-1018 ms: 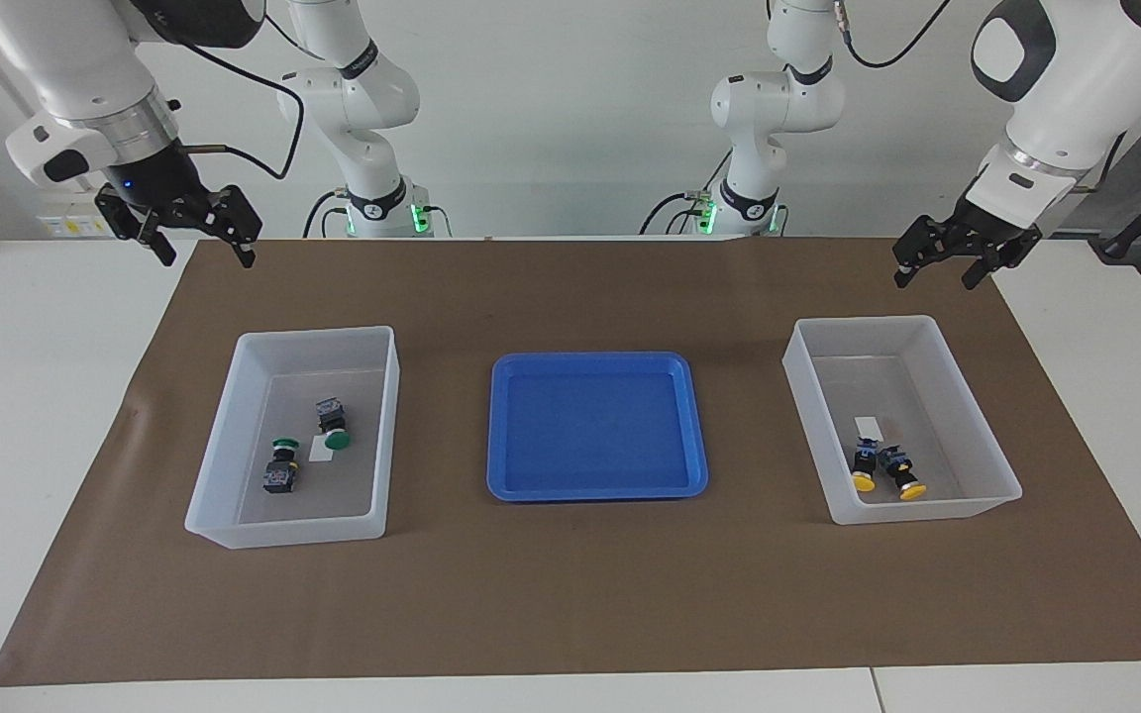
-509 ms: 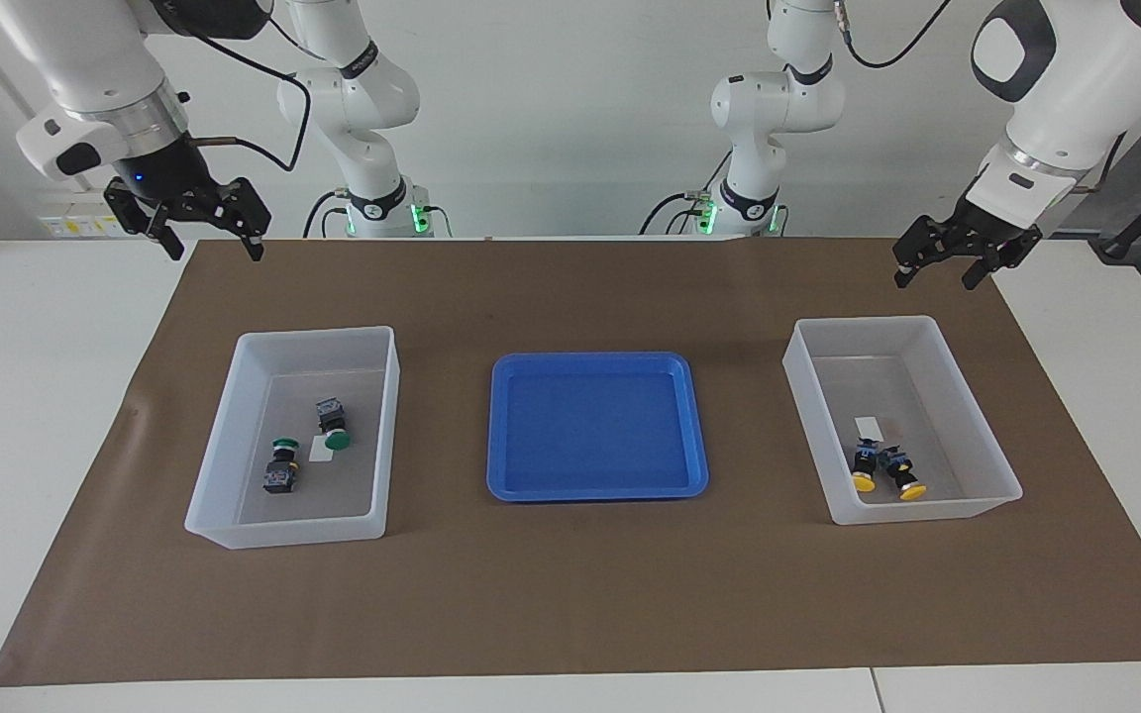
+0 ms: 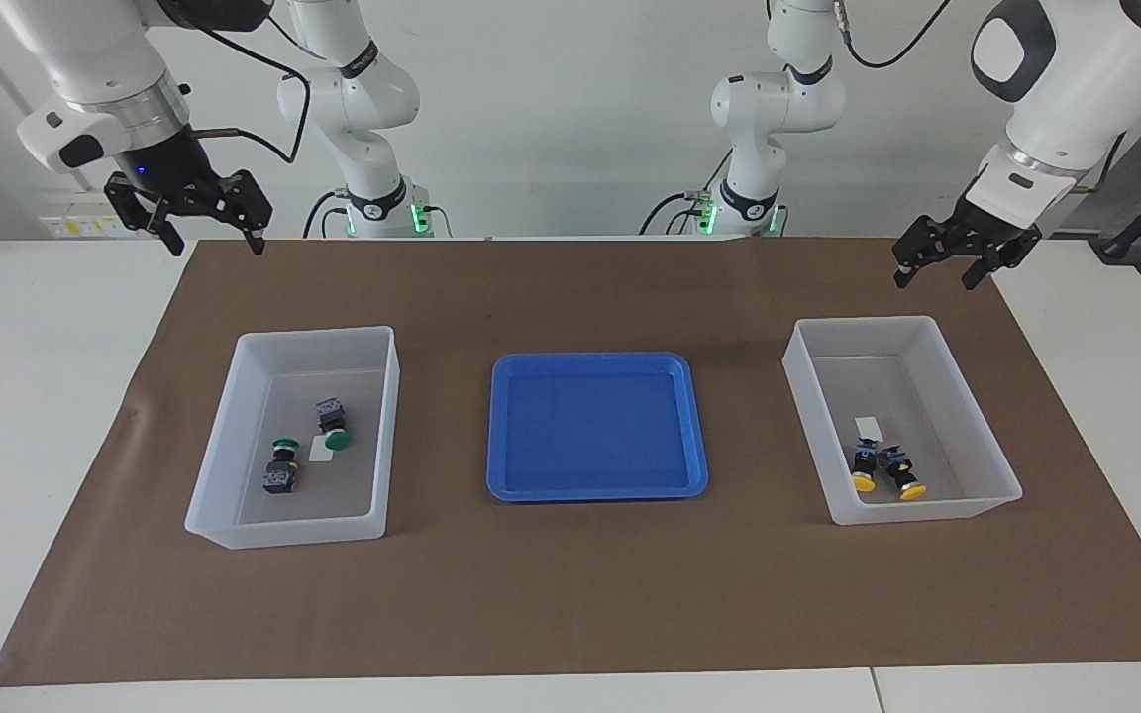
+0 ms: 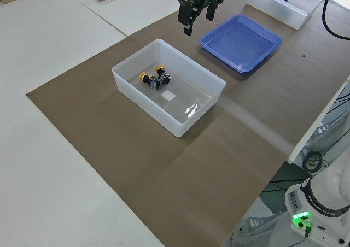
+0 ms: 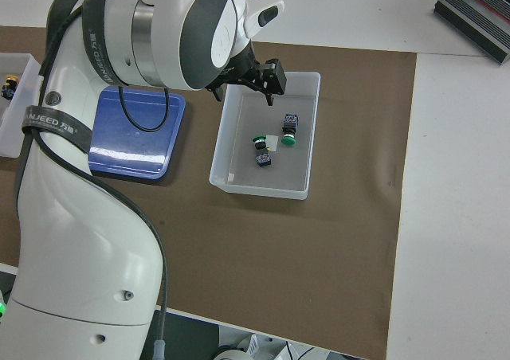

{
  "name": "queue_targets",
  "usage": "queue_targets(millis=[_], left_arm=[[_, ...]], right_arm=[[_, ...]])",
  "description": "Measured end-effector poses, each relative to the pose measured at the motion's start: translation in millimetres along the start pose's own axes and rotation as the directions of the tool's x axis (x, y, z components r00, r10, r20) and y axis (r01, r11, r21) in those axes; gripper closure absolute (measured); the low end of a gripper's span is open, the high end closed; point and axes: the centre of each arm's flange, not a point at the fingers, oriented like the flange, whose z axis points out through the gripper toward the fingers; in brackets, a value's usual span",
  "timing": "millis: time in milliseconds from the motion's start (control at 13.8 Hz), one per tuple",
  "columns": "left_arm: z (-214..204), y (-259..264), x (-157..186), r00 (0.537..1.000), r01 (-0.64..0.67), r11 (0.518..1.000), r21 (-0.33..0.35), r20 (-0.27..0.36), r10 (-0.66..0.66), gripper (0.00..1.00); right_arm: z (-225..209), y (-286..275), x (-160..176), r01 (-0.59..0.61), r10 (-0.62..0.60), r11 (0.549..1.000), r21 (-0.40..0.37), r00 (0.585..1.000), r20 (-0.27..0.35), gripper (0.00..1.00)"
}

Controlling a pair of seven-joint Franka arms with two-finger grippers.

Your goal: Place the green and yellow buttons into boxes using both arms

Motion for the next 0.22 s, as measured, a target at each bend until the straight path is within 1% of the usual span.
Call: queue_targets(millis=[218], left_arm=[[0.0, 0.0, 0.0, 1.000, 0.000, 1.000, 0.000, 0.000, 0.000, 0.00]], right_arm=[[1.0, 2.3, -1.4, 0.008, -0.008, 1.000, 0.001, 1.000, 0.011, 0.00]])
